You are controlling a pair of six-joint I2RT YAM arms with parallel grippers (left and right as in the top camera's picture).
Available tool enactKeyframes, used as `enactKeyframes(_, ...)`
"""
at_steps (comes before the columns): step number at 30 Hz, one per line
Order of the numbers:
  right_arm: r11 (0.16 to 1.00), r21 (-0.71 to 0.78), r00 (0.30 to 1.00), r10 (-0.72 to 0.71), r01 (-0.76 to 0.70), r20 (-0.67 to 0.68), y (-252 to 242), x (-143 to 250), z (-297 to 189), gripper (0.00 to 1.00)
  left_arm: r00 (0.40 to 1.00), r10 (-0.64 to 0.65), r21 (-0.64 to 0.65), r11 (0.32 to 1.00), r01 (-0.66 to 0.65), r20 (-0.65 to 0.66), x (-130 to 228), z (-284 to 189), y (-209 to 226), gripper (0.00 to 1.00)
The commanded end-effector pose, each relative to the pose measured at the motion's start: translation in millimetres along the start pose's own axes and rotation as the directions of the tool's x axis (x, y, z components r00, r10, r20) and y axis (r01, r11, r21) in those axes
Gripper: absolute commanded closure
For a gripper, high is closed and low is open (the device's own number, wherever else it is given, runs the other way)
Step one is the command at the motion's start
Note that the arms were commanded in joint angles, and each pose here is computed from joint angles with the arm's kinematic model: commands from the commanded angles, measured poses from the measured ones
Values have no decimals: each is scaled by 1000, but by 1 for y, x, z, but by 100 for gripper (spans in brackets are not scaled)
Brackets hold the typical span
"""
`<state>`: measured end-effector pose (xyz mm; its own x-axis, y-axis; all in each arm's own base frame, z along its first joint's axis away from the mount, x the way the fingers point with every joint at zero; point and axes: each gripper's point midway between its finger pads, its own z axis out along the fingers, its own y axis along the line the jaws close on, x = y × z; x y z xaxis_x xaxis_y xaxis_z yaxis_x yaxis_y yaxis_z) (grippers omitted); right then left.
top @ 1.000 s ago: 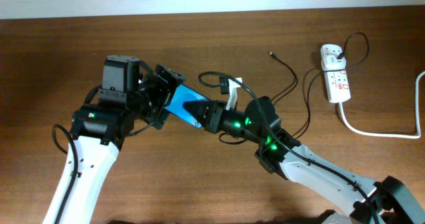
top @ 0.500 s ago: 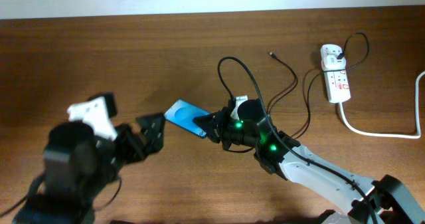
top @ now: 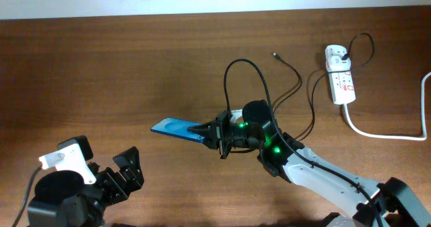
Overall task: Plug charger to phone and switch on socket
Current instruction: 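Open the left gripper and pull it back from the phone, then regrasp the phone's other end with the left gripper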
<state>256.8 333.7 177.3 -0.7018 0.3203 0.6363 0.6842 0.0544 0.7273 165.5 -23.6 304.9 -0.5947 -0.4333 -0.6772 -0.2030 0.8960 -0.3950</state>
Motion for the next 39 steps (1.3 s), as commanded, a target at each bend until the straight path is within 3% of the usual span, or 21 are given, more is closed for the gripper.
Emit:
enactKeyframes(1, 1000, -13, 999, -16, 16, -44, 7, 13, 0, 96, 1000, -1, -26, 1000, 1, 4, -3, 3, 3, 1)
enactKeyframes(4, 1000, -9, 999, -16, 16, -51, 7, 14, -1, 96, 993, -108, -33, 994, 106, -51, 4, 17, 0, 1)
enactKeyframes(9, 1000, 9, 997, -16, 17, -82, 3, 19, -1, 96, 935, -174, 138, 965, 225, -310, 36, 52, -46, 1)
enactKeyframes(13, 1000, 13, 996, -17, 18, -89, 3, 21, -1, 96, 800, -378, 9, 902, 432, -466, 55, 74, -54, 1)
enactKeyframes(16, 1000, 13, 996, -17, 19, -90, 3, 21, -1, 96, 699, -433, -53, 868, 495, -569, 66, 92, -66, 9)
enactKeyframes(18, 1000, 13, 996, -17, 19, -89, 3, 21, -1, 96, 614, -509, -142, 826, 545, -603, 71, 106, -63, 21)
enactKeyframes(21, 1000, 13, 996, -17, 19, -88, 3, 20, -1, 96, 537, -576, -196, 773, 604, -616, 68, 115, -59, 20)
enactKeyframes(28, 1000, -6, 998, -17, 17, -57, 6, 15, -1, 96, 470, -677, -219, 674, 705, -567, 48, 127, -50, 22)
enactKeyframes(34, 981, -157, 989, -130, 118, -66, 41, 27, -4, 96, 427, -692, -230, 644, 730, -583, 48, 127, -56, 23)
enactKeyframes(39, 978, -166, 987, -142, 128, -74, 42, 32, -3, 96, 430, -703, -193, 620, 760, -567, 36, 133, -61, 27)
